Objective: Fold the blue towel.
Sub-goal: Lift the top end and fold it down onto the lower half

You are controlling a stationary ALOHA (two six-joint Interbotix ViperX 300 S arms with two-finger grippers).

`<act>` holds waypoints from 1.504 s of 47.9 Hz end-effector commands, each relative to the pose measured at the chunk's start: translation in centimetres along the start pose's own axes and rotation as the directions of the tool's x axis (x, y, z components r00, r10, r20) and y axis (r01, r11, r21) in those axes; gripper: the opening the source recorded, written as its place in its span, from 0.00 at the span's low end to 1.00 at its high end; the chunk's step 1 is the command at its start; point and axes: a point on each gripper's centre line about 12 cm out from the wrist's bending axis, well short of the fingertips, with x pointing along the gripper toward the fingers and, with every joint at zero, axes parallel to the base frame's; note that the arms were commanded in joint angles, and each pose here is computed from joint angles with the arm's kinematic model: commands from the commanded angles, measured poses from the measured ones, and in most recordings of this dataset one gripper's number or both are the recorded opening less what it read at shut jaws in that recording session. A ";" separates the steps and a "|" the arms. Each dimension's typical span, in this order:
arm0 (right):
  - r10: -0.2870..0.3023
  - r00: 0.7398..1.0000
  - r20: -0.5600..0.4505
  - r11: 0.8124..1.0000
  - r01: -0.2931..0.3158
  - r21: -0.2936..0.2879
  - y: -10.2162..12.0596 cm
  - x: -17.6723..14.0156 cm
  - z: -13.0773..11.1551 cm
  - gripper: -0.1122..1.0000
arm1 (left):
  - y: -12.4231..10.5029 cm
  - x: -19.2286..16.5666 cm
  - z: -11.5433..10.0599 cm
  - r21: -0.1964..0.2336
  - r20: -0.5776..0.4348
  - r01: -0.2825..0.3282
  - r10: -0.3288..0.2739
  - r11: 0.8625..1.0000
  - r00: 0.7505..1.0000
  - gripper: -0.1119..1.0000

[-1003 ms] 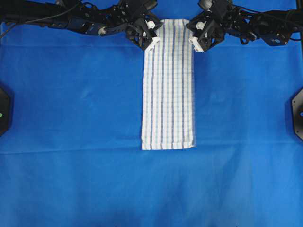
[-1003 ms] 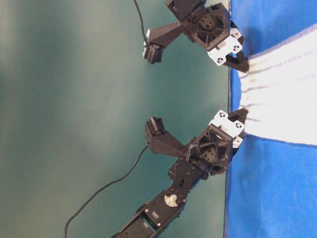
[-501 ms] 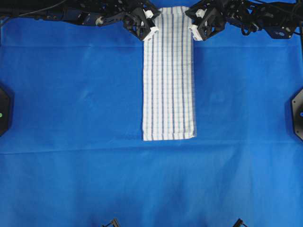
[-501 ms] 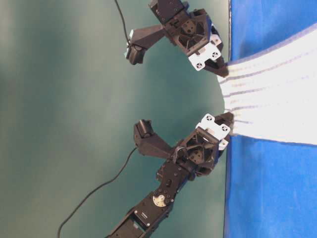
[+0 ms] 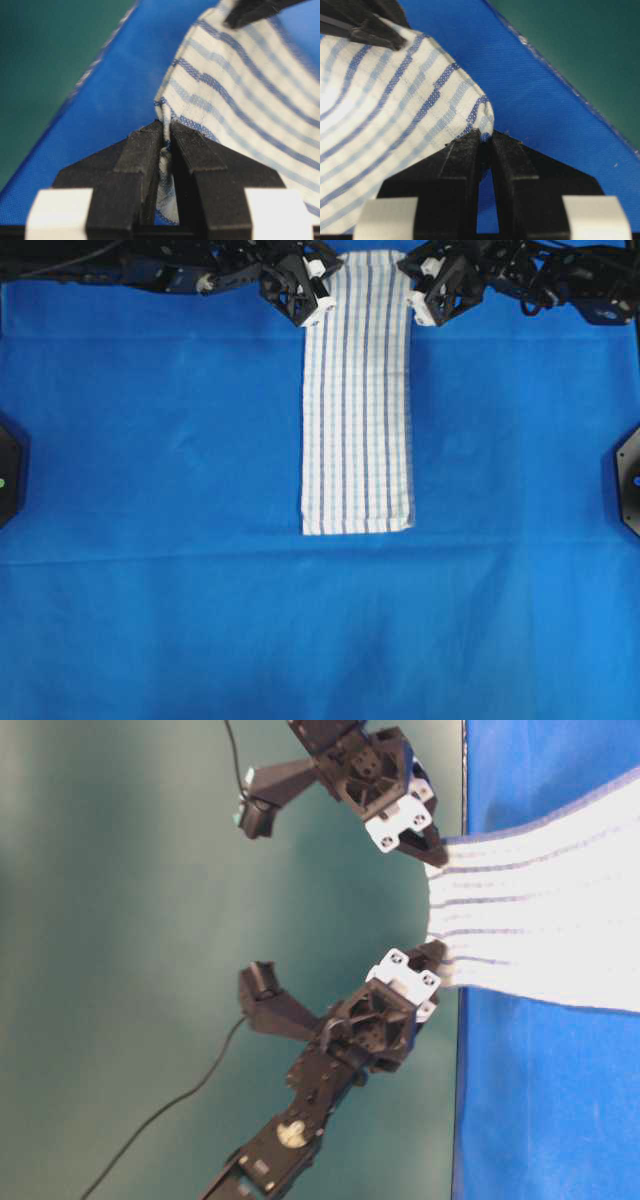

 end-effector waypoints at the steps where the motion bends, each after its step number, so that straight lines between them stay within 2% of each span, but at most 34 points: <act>1: 0.020 0.999 0.048 1.000 -0.019 -0.008 0.9 -1.5 1.3 0.18 | -0.9 -1.9 2.3 0.043 0.058 0.012 -0.015 0.999 0.998 0.13; 4: 0.035 0.998 0.053 0.999 -0.034 -0.017 1.6 -2.3 1.2 0.18 | -1.9 -2.6 2.1 0.074 0.054 0.030 -0.034 0.997 0.998 0.13; 13: 0.106 0.992 0.069 0.993 -0.102 -0.057 4.4 -4.9 0.7 0.18 | -4.1 -4.8 1.2 0.108 0.038 0.073 -0.077 0.991 0.996 0.13; 26: 0.224 0.974 0.025 0.967 -0.219 -0.128 8.7 -8.8 -1.5 0.18 | -7.7 -8.6 -0.2 0.162 0.045 0.145 -0.154 0.976 0.987 0.13; 37: 0.302 0.953 -0.010 0.943 -0.300 -0.145 11.4 -10.7 -3.3 0.18 | -11.8 -9.9 -1.3 0.217 0.037 0.229 -0.243 0.949 0.969 0.13; 42: 0.334 0.941 -0.048 0.928 -0.337 -0.160 12.8 -11.1 -4.2 0.18 | -13.8 -10.6 -1.8 0.244 0.022 0.272 -0.285 0.931 0.958 0.13; 51: 0.382 0.918 -0.108 0.903 -0.395 -0.170 15.0 -11.8 -5.6 0.18 | -16.6 -11.8 -3.0 0.261 -0.008 0.335 -0.345 0.905 0.938 0.13; 58: 0.412 0.898 -0.155 0.884 -0.435 -0.169 16.8 -12.1 -6.8 0.18 | -18.5 -12.6 -4.0 0.259 -0.029 0.379 -0.385 0.889 0.922 0.13; 65: 0.423 0.885 -0.197 0.878 -0.453 -0.152 18.0 -11.9 -7.9 0.18 | -20.3 -13.5 -4.6 0.255 -0.044 0.420 -0.423 0.871 0.905 0.13; 72: 0.422 0.876 -0.234 0.877 -0.459 -0.137 18.7 -11.5 -9.0 0.18 | -21.1 -13.7 -4.7 0.245 -0.044 0.437 -0.440 0.866 0.897 0.13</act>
